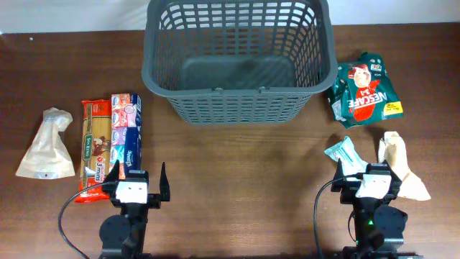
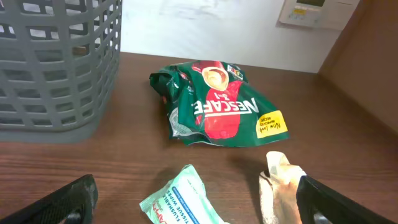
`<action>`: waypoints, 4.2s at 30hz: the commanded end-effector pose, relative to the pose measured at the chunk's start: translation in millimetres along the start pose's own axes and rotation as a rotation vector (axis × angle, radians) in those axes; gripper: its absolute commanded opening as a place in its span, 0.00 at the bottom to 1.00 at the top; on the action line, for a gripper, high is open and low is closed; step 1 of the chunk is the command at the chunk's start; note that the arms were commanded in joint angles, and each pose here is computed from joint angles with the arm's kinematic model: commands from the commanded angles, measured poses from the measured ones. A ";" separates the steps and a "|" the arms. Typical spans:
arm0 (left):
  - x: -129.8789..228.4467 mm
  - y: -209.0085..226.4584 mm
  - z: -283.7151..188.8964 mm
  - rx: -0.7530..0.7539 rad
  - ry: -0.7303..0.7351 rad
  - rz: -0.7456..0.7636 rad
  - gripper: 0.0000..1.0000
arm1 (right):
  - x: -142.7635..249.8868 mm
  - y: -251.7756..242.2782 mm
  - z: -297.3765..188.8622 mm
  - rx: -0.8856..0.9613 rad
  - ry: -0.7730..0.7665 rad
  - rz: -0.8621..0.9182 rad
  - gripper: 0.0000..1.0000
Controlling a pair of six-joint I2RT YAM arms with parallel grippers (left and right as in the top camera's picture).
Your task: Pack container
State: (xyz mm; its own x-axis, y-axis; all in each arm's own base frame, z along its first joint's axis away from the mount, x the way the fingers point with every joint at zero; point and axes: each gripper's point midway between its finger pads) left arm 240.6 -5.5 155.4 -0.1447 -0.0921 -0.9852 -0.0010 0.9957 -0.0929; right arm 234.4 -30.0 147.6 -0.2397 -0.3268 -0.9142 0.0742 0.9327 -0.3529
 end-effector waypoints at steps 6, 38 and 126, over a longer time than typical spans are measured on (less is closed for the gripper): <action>1.8 2.4 0.3 -0.011 -0.003 -0.009 0.99 | -8.2 21.1 -1.4 -0.124 -0.050 0.085 0.99; 1.8 2.5 0.3 -0.011 -0.003 -0.009 0.99 | -154.3 -107.4 119.1 -0.200 0.463 0.393 0.99; 1.8 2.4 0.3 -0.011 -0.003 -0.009 0.99 | -331.9 -75.7 193.6 -0.206 0.247 -0.048 0.03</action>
State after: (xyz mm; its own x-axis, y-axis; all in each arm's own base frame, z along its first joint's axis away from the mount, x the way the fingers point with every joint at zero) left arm 240.6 -5.5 155.4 -0.1413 -0.0922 -0.9857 -0.0007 0.9957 -0.0931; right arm 522.1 -53.4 347.8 -0.6701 -0.2401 -0.7023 -0.1243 0.9692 -0.2127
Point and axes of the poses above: each gripper's point midway between its finger pads, its own z axis out along the fingers, its own y axis along the line the jaws close on, x = y × z, and after that the axes turned 12 degrees about -z, right-handed
